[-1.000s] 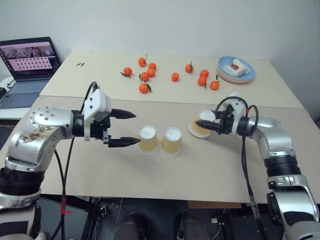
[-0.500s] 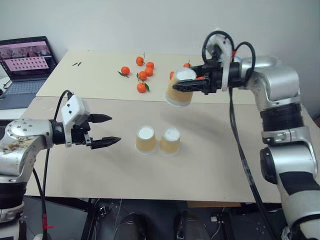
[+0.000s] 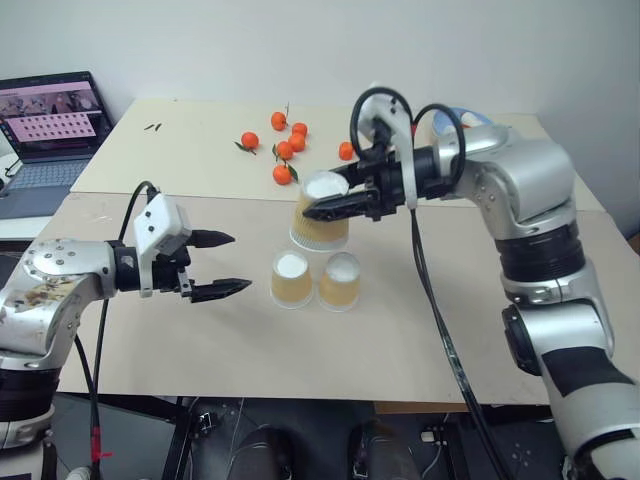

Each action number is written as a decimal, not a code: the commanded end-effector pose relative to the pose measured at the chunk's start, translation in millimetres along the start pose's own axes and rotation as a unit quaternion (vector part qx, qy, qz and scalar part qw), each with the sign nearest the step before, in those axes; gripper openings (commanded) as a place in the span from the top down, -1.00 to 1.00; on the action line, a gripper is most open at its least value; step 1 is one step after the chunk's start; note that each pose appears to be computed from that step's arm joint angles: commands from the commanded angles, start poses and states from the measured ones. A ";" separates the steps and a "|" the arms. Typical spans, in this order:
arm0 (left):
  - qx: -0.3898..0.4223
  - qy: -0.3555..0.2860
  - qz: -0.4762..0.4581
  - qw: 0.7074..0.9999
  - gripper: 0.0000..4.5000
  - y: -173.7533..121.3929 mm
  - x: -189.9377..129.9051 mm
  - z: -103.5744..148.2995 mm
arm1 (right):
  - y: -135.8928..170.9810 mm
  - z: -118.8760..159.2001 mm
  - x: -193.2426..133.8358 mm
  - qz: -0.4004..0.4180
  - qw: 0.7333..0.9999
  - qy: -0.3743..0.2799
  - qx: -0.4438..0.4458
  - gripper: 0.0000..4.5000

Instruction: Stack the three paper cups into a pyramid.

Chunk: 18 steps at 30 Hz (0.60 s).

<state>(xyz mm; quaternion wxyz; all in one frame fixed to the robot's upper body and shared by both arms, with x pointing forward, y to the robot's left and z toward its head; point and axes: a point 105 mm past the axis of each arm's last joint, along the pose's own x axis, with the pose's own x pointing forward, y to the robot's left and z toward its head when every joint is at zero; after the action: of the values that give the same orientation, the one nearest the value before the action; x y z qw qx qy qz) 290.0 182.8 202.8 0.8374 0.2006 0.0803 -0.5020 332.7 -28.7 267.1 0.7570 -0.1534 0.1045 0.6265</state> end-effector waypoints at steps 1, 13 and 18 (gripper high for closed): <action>0.028 -0.017 -0.006 0.999 -1.00 -1.5 0.3 13.5 | 9.2 2.7 4.5 0.012 1.000 -0.001 -0.019 -0.14; 0.032 -0.018 -0.008 0.999 -1.00 -0.4 -0.5 14.8 | 2.3 -20.8 7.5 0.002 1.000 0.017 -0.002 -0.14; 0.030 -0.016 -0.006 0.999 -1.00 0.9 -1.5 13.6 | -0.9 -23.3 6.3 -0.002 1.000 0.018 0.001 -0.14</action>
<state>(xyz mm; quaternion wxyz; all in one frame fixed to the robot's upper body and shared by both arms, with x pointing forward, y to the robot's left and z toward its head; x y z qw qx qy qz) 290.1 180.8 206.4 0.8323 0.2065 0.0714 -0.5094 333.4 -27.3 241.7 0.7510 -0.1572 0.1237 0.6292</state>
